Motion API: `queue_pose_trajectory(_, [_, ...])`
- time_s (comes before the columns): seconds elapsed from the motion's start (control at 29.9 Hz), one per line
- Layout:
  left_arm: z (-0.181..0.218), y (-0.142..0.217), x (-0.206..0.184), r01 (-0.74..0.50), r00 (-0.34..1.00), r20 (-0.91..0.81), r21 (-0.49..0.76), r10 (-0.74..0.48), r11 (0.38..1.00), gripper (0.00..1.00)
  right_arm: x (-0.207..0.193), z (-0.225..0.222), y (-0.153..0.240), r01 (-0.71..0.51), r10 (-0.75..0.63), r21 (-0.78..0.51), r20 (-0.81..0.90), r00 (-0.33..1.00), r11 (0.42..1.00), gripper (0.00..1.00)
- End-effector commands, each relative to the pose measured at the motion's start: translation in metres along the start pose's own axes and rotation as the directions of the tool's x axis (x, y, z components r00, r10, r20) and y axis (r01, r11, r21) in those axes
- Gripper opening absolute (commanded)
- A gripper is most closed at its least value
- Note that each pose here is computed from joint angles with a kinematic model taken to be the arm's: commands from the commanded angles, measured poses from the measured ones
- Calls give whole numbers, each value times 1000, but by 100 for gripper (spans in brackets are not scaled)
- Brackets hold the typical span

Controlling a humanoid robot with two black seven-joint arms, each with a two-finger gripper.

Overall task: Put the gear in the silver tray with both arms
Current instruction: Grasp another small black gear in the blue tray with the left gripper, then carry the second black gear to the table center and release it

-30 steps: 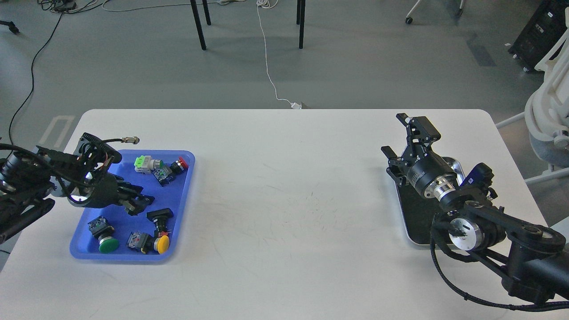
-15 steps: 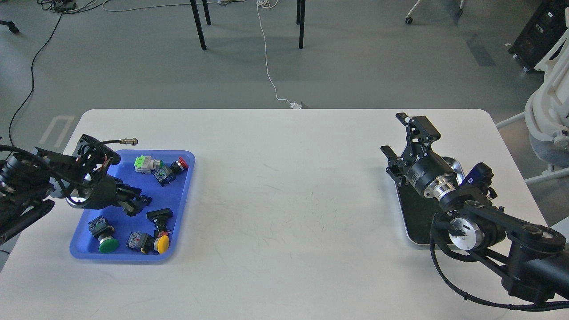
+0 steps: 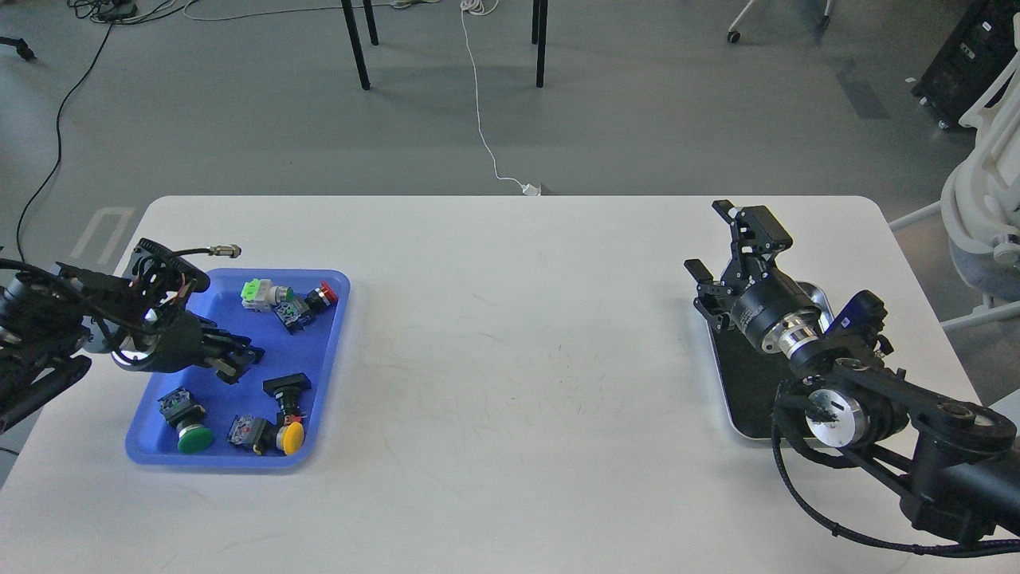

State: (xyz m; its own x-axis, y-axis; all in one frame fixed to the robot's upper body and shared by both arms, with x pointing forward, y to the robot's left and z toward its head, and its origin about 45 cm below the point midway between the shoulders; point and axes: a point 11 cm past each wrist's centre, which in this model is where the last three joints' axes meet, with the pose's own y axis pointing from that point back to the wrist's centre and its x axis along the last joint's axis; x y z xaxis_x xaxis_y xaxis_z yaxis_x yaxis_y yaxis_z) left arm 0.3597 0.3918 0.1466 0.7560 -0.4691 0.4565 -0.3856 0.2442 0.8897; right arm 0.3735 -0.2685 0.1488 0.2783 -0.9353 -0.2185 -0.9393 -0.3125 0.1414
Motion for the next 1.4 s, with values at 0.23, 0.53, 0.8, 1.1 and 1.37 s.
queue_pose_trajectory(0.23, [27,55,64,-165,981,85,-93,173,982,16,2,-2,0,-4,4,5,-1,1000,1000,98])
queue_pose_trajectory(0.53, [118,45,142,-197,920,282,-273,274,942,17,-3,-7,-6,7,-7,17,-2,1000,1000,98])
queue_pose_trajectory(0.8, [213,-16,177,-127,865,408,-384,291,915,17,-16,-63,-33,62,-57,123,-50,997,990,98])
queue_pose_trajectory(1.1, [266,-54,162,3,839,496,-415,224,910,17,-47,-140,-66,147,-116,250,-134,984,957,98])
queue_pose_trajectory(1.37, [319,-65,169,24,820,512,-478,256,878,18,-66,-130,-71,196,-161,210,-171,972,958,98])
